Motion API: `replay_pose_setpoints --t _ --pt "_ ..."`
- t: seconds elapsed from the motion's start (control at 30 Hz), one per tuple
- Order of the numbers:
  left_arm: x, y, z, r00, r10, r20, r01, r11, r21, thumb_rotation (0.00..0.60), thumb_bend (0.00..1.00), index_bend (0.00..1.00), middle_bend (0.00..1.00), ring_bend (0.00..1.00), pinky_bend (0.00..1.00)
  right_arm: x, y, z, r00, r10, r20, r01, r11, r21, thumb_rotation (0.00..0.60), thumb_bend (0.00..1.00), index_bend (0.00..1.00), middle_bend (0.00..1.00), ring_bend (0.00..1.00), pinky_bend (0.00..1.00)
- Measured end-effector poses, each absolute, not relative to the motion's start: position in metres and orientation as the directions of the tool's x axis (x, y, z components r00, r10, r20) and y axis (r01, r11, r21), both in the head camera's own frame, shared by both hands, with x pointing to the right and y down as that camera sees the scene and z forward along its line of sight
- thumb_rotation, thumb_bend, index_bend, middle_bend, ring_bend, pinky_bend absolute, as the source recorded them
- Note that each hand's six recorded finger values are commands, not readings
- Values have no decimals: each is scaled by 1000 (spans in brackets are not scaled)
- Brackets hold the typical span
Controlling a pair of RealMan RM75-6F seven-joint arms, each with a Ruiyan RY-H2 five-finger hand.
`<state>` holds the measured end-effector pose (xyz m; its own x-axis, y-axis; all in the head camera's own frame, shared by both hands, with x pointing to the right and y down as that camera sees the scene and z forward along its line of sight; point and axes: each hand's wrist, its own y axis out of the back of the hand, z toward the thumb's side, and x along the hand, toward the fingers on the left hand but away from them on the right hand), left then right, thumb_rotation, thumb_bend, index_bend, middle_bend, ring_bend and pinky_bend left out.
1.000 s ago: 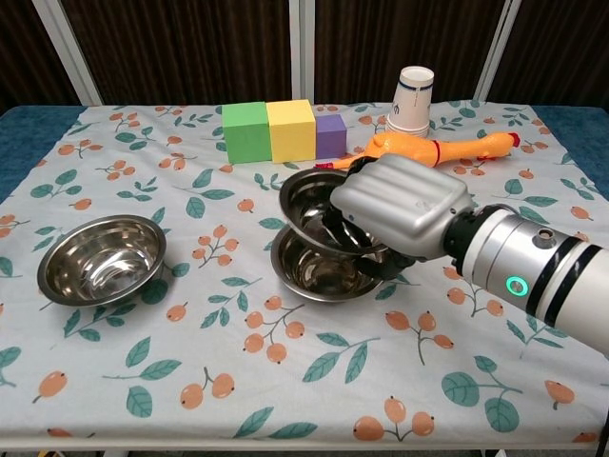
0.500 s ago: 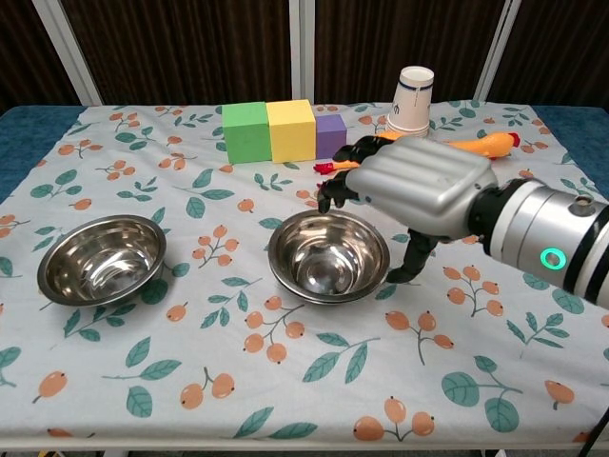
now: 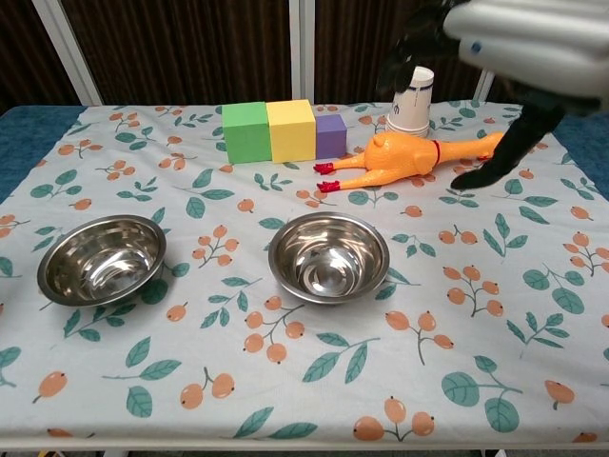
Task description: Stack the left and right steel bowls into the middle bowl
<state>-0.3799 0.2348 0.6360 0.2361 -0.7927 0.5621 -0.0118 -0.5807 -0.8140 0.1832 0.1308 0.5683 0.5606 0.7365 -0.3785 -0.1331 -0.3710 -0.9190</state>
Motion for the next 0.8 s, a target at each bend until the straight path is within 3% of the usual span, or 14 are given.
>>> replay_pose_setpoints --t 0.13,0.37,0.8 --pt "-355 238 639 322 -739 591 70 -604 -794 600 93 235 264 214 267 194 118 542 542 779 -315 -59 -339 -939 600 0 241 258 25 0" --pt "-312 241 652 456 -671 584 156 -585 -795 600 94 284 298 214 291 216 108 526 497 821 -282 -18 -315 -949 600 0 241 258 33 0" --pt "-295 239 692 487 -642 593 289 -522 -803 600 186 319 341 233 338 237 101 526 463 845 -268 10 -307 -952 600 0 240 259 33 0"
